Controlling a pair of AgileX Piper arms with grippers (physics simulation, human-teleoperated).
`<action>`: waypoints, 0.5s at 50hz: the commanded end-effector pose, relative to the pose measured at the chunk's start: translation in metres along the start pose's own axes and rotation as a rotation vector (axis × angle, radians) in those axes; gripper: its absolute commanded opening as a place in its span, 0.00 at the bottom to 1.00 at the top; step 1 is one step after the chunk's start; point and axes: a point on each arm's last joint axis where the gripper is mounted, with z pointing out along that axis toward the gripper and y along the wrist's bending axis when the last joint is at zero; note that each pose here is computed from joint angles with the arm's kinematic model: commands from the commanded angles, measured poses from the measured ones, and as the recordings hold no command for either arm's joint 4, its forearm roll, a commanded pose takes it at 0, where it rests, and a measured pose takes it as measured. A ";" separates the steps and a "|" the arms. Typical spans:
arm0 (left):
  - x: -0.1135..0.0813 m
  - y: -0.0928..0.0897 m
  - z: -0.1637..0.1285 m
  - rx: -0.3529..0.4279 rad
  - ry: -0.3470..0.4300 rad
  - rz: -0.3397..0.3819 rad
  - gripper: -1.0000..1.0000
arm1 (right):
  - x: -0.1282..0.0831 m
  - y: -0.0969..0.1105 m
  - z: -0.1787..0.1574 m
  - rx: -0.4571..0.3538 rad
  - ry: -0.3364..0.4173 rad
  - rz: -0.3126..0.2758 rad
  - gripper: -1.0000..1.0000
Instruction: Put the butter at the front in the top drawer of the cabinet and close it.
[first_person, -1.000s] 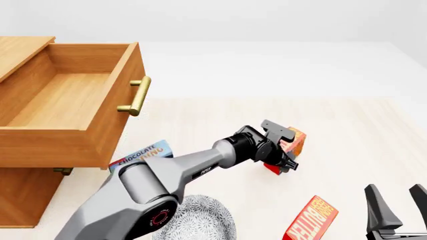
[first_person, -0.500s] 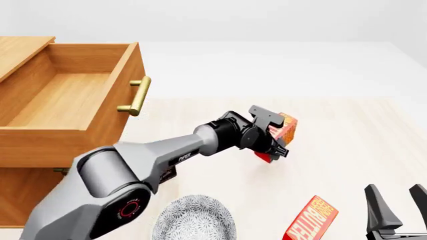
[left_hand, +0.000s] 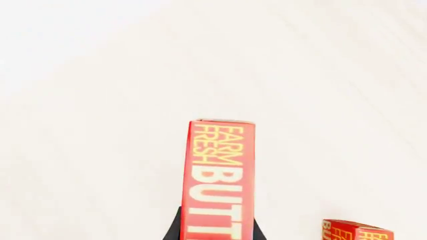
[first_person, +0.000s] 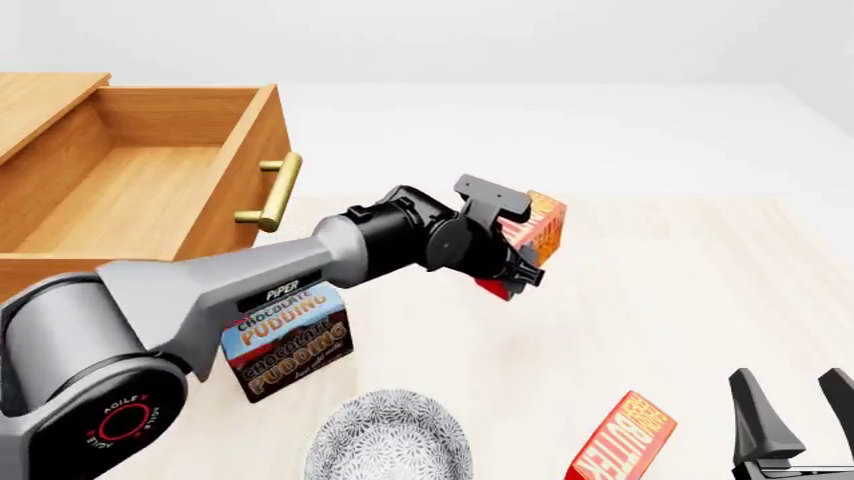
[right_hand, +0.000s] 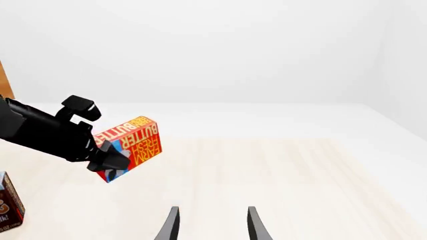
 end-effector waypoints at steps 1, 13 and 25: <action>-0.008 0.018 -0.047 -0.027 -0.032 0.017 0.00 | 0.000 0.000 0.000 0.000 -0.004 -0.001 1.00; -0.012 0.042 -0.085 -0.070 -0.033 0.038 0.00 | 0.000 0.000 0.000 0.000 -0.003 0.000 1.00; -0.013 0.072 -0.129 -0.131 -0.032 0.070 0.00 | 0.000 0.000 0.000 0.000 -0.003 0.000 1.00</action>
